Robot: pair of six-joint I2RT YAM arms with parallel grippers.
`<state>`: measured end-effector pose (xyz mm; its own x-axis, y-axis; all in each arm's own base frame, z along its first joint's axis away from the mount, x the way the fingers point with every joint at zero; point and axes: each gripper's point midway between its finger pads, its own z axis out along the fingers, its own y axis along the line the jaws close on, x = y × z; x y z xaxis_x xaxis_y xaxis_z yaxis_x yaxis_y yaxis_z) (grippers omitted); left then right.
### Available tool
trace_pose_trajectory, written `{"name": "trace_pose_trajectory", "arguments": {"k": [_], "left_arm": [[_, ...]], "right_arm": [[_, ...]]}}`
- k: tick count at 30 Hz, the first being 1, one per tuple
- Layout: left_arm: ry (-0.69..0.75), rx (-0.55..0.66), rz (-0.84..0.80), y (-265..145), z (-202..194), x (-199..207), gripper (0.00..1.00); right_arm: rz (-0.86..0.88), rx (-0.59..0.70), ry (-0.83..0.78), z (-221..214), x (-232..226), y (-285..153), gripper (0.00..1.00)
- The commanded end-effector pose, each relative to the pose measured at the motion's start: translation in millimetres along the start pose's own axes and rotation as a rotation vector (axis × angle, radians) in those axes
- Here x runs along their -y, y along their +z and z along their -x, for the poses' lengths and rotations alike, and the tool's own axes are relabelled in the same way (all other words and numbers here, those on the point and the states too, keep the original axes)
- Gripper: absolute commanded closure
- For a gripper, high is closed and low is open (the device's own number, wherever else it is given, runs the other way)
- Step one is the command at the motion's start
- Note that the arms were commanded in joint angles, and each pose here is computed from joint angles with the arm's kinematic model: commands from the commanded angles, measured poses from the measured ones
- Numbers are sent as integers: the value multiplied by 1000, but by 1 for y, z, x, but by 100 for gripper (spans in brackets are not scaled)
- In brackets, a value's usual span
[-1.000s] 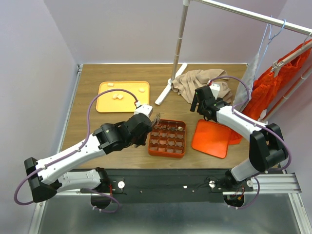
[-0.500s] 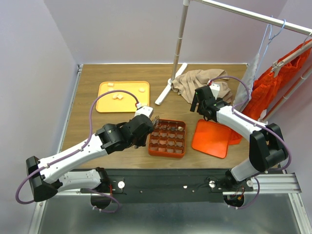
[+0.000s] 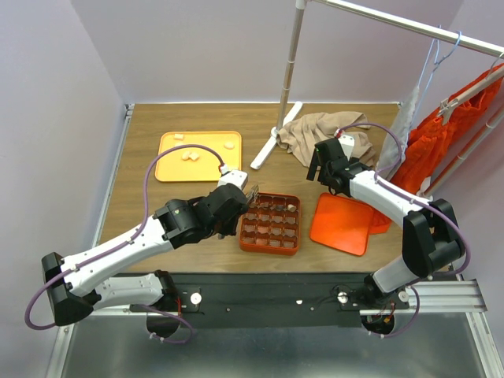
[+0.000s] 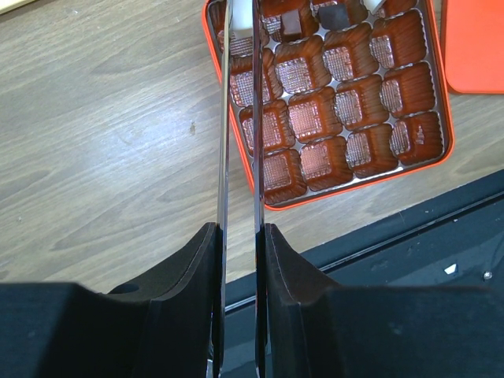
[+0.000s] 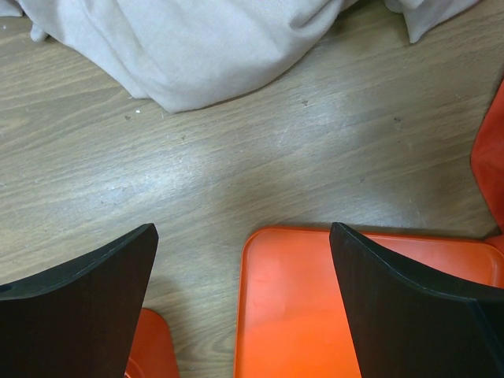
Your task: Pack the chocolate
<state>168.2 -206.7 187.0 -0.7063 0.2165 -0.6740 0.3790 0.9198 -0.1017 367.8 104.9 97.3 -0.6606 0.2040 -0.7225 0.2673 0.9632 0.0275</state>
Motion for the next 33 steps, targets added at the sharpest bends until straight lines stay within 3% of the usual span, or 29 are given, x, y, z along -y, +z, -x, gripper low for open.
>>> {"name": "trace_pose_trajectory", "arguments": {"k": [1, 21, 25, 33], "left_arm": [[-15, 21, -11, -3, 6, 3, 80], [-27, 12, -13, -5, -1, -1, 78], [-27, 9, -23, -4, -2, 1, 68], [-31, 13, -30, -5, -1, 2, 63]], "right_arm": [[10, -7, -4, 4, -4, -1, 1], [10, -4, 1, 4, -2, -3, 1], [12, -7, 0, 4, -3, -2, 1], [10, -10, 0, 2, -2, -2, 1]]}}
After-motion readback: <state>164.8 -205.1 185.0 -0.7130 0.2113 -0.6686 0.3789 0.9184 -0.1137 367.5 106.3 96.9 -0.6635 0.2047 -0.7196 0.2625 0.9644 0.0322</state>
